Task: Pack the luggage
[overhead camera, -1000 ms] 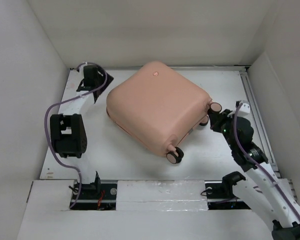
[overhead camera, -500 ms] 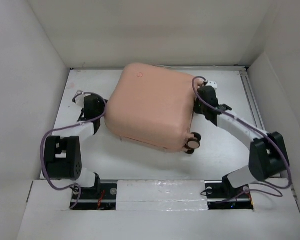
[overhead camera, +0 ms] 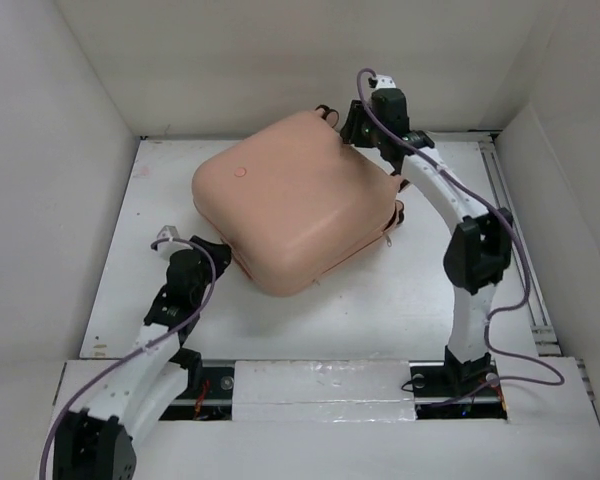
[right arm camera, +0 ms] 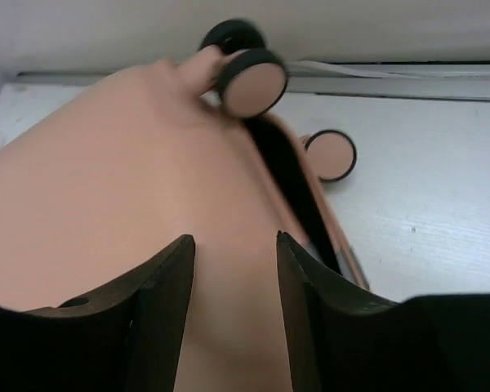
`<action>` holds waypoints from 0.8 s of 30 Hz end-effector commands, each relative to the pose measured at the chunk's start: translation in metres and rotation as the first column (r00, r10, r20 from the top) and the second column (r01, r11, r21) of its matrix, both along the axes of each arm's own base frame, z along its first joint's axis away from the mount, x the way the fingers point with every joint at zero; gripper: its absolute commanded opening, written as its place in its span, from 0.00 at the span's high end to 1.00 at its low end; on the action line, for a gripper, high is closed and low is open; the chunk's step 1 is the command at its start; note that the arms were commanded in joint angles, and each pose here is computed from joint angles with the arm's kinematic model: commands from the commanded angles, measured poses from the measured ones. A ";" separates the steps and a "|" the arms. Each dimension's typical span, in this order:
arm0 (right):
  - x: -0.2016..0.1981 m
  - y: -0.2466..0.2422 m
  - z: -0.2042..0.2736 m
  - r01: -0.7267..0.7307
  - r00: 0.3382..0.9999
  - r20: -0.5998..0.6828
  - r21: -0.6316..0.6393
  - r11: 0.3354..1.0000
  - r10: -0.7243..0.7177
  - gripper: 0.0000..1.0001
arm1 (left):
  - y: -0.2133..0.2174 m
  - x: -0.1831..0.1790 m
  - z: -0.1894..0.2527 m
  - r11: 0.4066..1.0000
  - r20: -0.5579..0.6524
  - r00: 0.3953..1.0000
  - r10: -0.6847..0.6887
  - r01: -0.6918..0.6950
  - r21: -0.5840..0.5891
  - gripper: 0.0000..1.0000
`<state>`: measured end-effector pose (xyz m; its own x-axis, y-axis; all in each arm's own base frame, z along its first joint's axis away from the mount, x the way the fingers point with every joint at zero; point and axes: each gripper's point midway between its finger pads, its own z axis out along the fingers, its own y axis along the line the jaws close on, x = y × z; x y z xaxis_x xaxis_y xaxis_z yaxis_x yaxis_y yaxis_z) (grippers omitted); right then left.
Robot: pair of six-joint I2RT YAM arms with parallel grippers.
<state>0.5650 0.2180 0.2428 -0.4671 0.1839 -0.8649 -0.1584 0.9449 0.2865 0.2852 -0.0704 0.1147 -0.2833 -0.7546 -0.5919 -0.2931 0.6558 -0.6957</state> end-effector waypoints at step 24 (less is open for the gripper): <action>-0.365 0.072 -0.056 -0.604 0.793 0.243 0.189 0.774 0.559 0.45 | -0.043 -0.015 -0.013 0.969 0.040 0.973 -0.227 0.230 -0.093 0.54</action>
